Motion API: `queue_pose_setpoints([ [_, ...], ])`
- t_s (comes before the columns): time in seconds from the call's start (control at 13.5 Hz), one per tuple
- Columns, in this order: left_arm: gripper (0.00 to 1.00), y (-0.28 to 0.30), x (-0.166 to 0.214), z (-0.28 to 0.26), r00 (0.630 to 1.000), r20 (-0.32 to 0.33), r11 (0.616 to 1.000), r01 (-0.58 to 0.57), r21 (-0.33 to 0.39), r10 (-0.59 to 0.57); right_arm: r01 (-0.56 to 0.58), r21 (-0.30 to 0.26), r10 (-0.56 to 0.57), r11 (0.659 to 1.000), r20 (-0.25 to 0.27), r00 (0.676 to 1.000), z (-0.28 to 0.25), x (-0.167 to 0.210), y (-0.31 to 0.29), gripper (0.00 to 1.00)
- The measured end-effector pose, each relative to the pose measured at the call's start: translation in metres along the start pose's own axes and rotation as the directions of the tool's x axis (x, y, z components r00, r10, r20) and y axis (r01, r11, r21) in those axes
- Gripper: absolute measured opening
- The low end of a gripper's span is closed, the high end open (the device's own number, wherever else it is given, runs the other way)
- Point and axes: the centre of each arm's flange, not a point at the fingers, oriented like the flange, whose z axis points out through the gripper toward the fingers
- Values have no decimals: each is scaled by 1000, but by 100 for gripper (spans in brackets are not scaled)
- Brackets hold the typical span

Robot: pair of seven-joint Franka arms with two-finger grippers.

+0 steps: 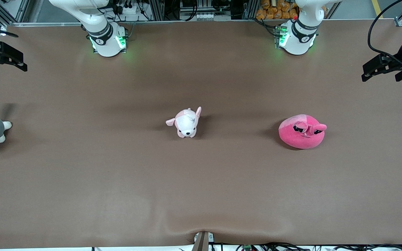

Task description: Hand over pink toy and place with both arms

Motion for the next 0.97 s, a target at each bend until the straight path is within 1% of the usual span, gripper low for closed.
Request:
queue_pose_setpoints([
  [0.22, 100, -1, -2, 2, 1000, 21, 1000, 1, 0, -1, 0, 0, 0, 1000, 0, 1000, 0, 0, 0, 100],
  [0.97, 100, -3, 2, 10, 999, 38, 1000, 3, -4, -3, -6, 0, 6, 1000, -3, 1000, 0, 0, 3, 100],
])
